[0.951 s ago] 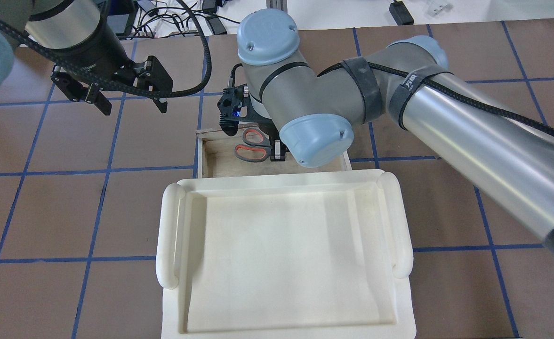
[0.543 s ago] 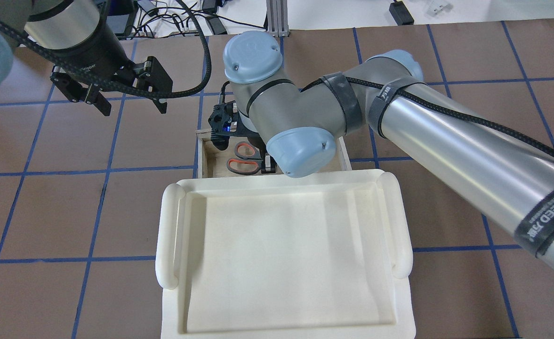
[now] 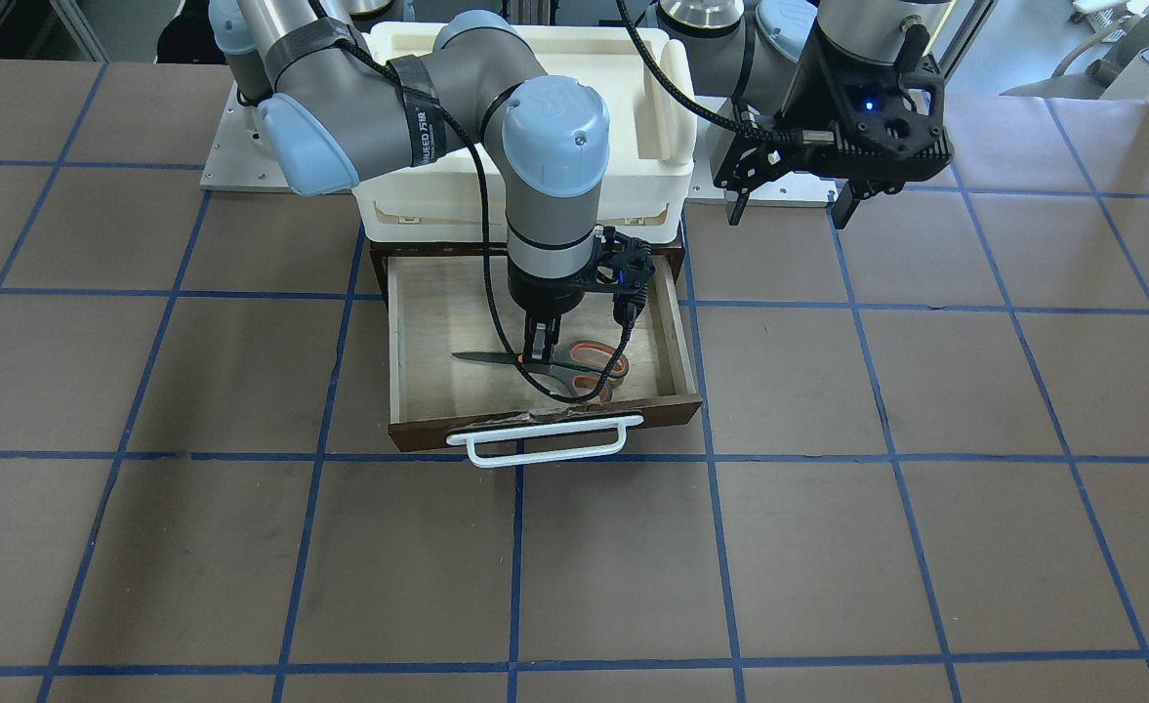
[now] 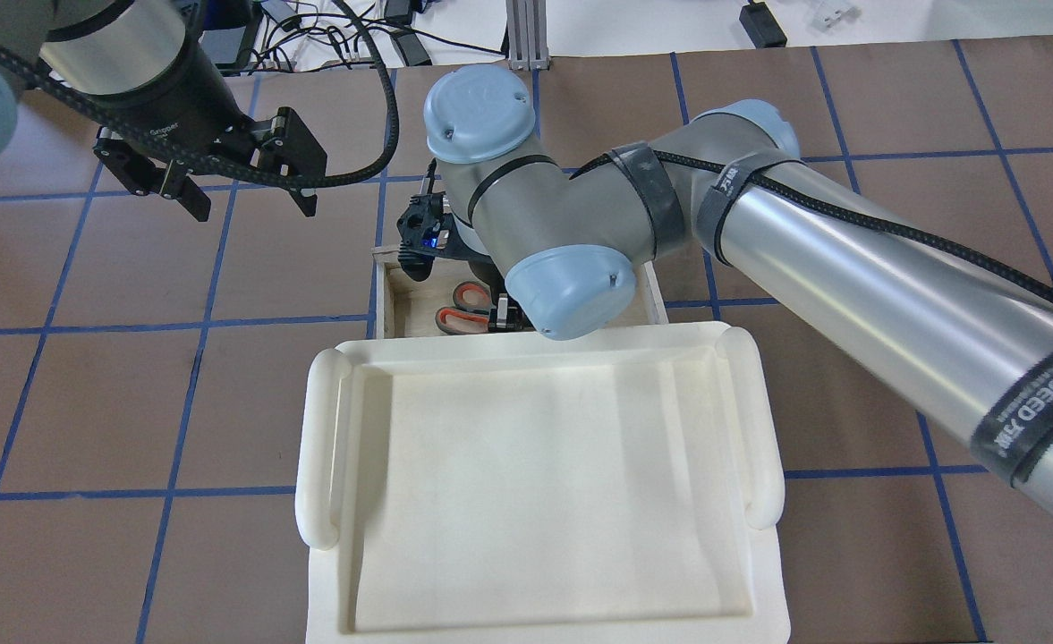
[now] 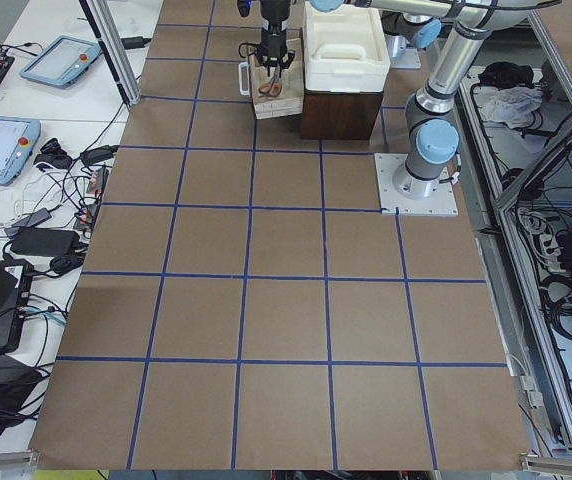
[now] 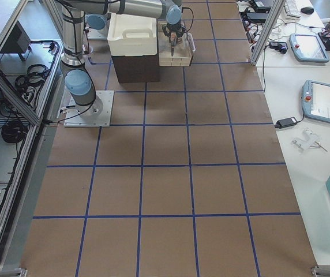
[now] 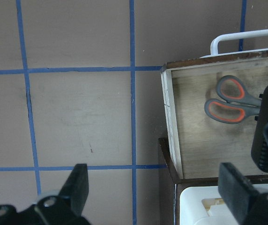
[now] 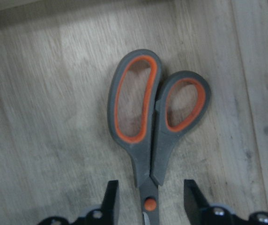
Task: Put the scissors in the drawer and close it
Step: 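Lower the scissors into the drawer and open the right gripper, then raise the right gripper away while the left arm reaches behind the drawer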
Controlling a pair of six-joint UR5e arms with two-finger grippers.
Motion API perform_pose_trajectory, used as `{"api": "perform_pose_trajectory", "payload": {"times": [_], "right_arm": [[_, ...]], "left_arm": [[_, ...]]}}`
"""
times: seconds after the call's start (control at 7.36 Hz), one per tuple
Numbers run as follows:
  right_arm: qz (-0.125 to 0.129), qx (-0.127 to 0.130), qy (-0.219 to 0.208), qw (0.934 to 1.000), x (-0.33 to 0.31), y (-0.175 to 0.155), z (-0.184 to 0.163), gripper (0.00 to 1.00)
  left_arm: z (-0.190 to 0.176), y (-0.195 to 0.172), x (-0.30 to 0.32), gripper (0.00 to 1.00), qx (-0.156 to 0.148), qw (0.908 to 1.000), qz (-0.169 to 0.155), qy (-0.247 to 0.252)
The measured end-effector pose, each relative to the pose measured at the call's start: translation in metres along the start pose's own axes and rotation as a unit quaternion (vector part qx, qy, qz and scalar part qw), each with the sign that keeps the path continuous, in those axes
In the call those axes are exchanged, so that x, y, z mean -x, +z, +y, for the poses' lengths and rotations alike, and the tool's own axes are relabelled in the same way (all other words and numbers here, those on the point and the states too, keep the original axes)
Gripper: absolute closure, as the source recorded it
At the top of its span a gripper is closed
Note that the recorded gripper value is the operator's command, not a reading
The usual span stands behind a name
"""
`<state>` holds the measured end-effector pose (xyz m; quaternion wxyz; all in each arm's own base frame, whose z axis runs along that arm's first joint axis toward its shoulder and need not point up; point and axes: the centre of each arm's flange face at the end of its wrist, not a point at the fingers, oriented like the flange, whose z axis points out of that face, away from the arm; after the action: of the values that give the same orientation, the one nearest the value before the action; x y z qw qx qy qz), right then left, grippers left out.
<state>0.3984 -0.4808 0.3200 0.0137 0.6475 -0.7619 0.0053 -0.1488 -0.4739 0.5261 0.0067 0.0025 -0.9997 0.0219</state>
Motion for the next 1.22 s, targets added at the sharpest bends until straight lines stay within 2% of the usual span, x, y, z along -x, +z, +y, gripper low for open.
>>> {"api": "perform_pose_trajectory", "payload": {"times": [0.27,0.41,0.54,0.68,0.81,0.95,1.09,1.22], "right_arm": [[0.014,-0.01,0.022,0.9996,-0.005,-0.014,0.004,0.0],[0.027,-0.019,0.049,0.9982,-0.009,-0.032,0.013,0.0],[0.04,-0.031,0.111,0.9926,-0.013,-0.054,0.026,0.0],[0.052,-0.047,0.196,0.978,-0.015,-0.077,0.04,0.0],[0.06,-0.064,0.286,0.9543,-0.016,-0.095,0.049,0.0],[0.063,-0.078,0.37,0.9235,-0.018,-0.108,0.057,0.0],[0.064,-0.086,0.434,0.8946,-0.022,-0.117,0.07,0.0],[0.065,-0.087,0.475,0.8733,-0.031,-0.124,0.089,0.0]], "left_arm": [[-0.005,0.003,0.0,0.0,-0.002,1.0,0.001,-0.005],[-0.01,0.006,-0.001,0.0,-0.005,0.9999,0.002,-0.016],[-0.021,0.013,-0.004,0.0,-0.017,0.9992,0.005,-0.036],[-0.035,0.025,-0.01,0.0,-0.025,0.9982,0.007,-0.053],[-0.047,0.044,-0.019,0.0,-0.023,0.9977,0.008,-0.064],[-0.062,0.067,-0.032,0.0,-0.022,0.9968,0.008,-0.077],[-0.078,0.095,-0.047,0.0,-0.024,0.9957,0.008,-0.09],[-0.093,0.12,-0.065,0.0,-0.032,0.9951,0.01,-0.094]]}}
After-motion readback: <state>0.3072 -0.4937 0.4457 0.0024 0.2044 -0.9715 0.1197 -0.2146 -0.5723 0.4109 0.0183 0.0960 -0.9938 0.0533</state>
